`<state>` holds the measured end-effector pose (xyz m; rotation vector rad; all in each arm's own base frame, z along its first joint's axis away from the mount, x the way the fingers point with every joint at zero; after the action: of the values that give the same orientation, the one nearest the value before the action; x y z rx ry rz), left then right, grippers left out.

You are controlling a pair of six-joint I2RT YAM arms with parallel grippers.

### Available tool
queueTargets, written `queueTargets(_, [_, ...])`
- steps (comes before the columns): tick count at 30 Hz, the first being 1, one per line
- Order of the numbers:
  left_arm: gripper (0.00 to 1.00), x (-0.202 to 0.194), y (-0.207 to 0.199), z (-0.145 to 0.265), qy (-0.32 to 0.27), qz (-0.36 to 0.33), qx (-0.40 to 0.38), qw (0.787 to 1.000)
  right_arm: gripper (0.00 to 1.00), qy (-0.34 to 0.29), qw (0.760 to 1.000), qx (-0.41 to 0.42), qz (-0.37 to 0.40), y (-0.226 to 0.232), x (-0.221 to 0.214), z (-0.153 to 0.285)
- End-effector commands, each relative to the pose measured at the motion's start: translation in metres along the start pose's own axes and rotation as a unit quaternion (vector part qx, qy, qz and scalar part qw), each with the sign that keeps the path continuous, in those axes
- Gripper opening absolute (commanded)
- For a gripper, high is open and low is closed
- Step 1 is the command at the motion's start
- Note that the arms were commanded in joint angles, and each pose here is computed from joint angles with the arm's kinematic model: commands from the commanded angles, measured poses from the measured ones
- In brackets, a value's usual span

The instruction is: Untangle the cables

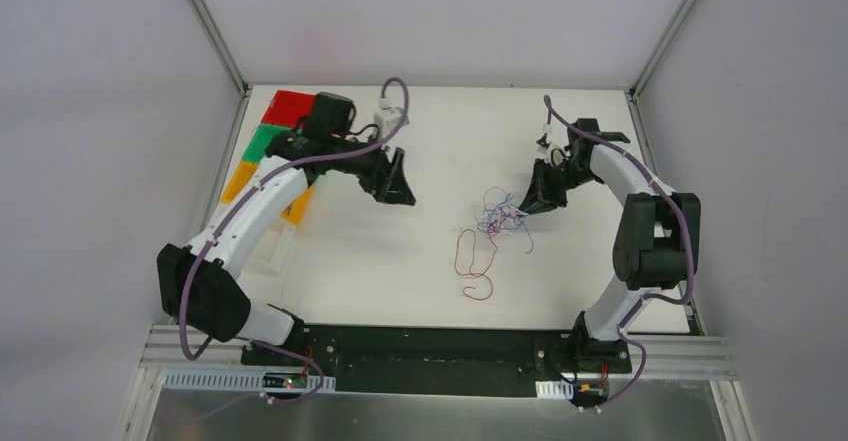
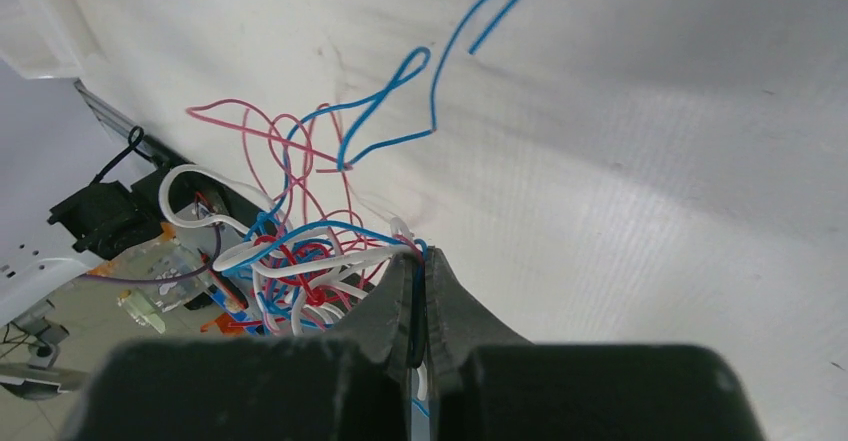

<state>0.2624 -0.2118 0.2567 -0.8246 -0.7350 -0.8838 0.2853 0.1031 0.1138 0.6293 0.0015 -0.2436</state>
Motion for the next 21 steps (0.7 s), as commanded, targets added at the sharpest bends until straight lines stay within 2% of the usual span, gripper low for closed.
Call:
queueTargets(1, [0.72,0.01,-0.02,-0.051,0.016,-0.045,-0.046,0.998,0.0,-0.007,0.998,0.051,0.039,0.047,-0.007,0.012])
queueTargets(9, [0.7,0.028,-0.033,-0.132,0.012,0.023,-0.076,0.997,0.0,0.001,0.997,0.039,0.06,0.061,-0.02,0.004])
queueTargets(13, [0.7,0.024,-0.026,-0.14,0.018,-0.006,-0.082,0.996,0.0,0.004,0.997,0.038,0.065,0.063,-0.023,0.004])
queueTargets(21, [0.81,-0.012,-0.029,-0.146,0.051,-0.092,-0.139,0.985,0.0,0.015,0.996,0.049,0.069,0.066,-0.032,0.003])
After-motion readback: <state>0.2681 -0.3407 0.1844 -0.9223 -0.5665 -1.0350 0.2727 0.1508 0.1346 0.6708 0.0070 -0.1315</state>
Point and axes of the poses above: each gripper's point midway between its finger pads, its own z axis back along the fingers, its own y axis along the line the jaws close on, x = y × z, the point moved 2 cm from there along z, back along the fingers, and after that the axes turned 14 degrees about -z, right-handed, at the moved point
